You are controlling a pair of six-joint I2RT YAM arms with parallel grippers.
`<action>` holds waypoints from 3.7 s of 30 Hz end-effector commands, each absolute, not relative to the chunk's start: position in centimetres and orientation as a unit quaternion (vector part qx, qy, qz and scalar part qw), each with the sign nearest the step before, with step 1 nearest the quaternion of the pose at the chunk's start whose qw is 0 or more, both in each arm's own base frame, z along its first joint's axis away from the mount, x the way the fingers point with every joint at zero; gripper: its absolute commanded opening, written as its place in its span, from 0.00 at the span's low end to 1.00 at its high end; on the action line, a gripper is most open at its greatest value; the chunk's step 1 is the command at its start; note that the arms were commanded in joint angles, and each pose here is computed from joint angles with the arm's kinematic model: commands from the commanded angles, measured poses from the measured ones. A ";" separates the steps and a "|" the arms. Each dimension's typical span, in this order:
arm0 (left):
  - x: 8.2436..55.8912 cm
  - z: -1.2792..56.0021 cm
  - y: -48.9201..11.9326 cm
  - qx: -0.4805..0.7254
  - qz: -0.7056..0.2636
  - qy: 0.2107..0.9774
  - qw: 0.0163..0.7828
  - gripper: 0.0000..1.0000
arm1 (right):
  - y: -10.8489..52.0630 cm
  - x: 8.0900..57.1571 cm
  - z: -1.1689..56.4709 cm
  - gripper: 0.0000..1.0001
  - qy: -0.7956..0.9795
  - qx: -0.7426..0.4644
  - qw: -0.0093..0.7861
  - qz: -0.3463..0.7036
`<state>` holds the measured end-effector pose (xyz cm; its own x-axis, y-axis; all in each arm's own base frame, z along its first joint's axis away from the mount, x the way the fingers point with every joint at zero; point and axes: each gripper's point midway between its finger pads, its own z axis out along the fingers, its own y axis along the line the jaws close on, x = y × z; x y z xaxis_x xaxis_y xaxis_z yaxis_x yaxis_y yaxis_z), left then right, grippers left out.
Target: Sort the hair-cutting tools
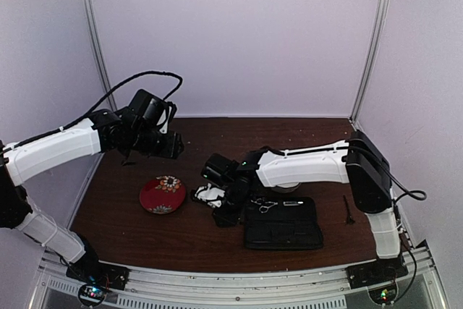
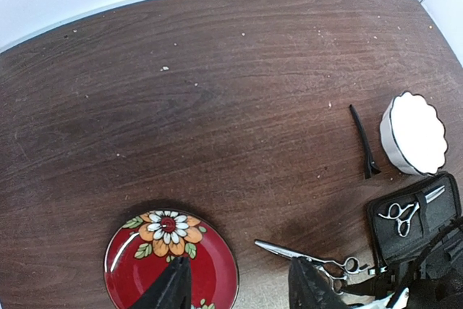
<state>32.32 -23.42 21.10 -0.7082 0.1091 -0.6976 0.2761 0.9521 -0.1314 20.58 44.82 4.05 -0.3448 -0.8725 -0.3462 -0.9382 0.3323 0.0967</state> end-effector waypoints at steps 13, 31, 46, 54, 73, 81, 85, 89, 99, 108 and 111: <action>32.7 21.3 -24.4 0.110 -0.141 0.909 0.377 0.49 | 43.8 23.0 0.8 0.23 0.828 -0.545 0.119 0.063; 32.7 23.2 -23.3 0.120 -0.115 0.903 0.396 0.49 | 40.9 27.4 11.7 0.00 0.787 -0.554 0.272 -0.023; 32.1 18.6 -27.2 0.187 -0.152 0.915 0.325 0.37 | 25.8 24.2 12.5 0.00 0.785 -0.557 0.257 -0.092; 29.5 13.1 -31.9 0.269 -0.181 0.917 0.232 0.00 | 17.7 21.1 8.8 0.00 0.803 -0.558 0.185 -0.099; 23.9 6.9 -39.8 0.312 -0.288 0.900 0.102 0.00 | 13.2 17.1 5.5 0.00 0.751 -0.646 0.115 -0.079; 23.0 5.8 -40.7 0.317 -0.303 0.895 0.075 0.00 | 12.9 18.3 4.8 0.00 0.751 -0.642 0.113 -0.107; 22.7 5.2 -41.1 0.321 -0.305 0.894 0.064 0.00 | 13.2 18.7 4.6 0.00 0.752 -0.639 0.113 -0.111; 22.7 4.9 -41.4 0.324 -0.304 0.894 0.062 0.00 | 13.4 19.4 4.3 0.00 0.759 -0.631 0.112 -0.114; 22.5 4.4 -41.9 0.328 -0.307 0.892 0.054 0.00 | 14.0 20.4 4.3 0.00 0.769 -0.618 0.117 -0.113; 22.1 3.8 -42.0 0.329 -0.310 0.891 0.041 0.00 | 15.4 21.0 4.2 0.00 0.772 -0.617 0.115 -0.096; 22.0 3.6 -41.9 0.329 -0.309 0.892 0.039 0.00 | 15.9 21.1 4.2 0.00 0.773 -0.618 0.114 -0.087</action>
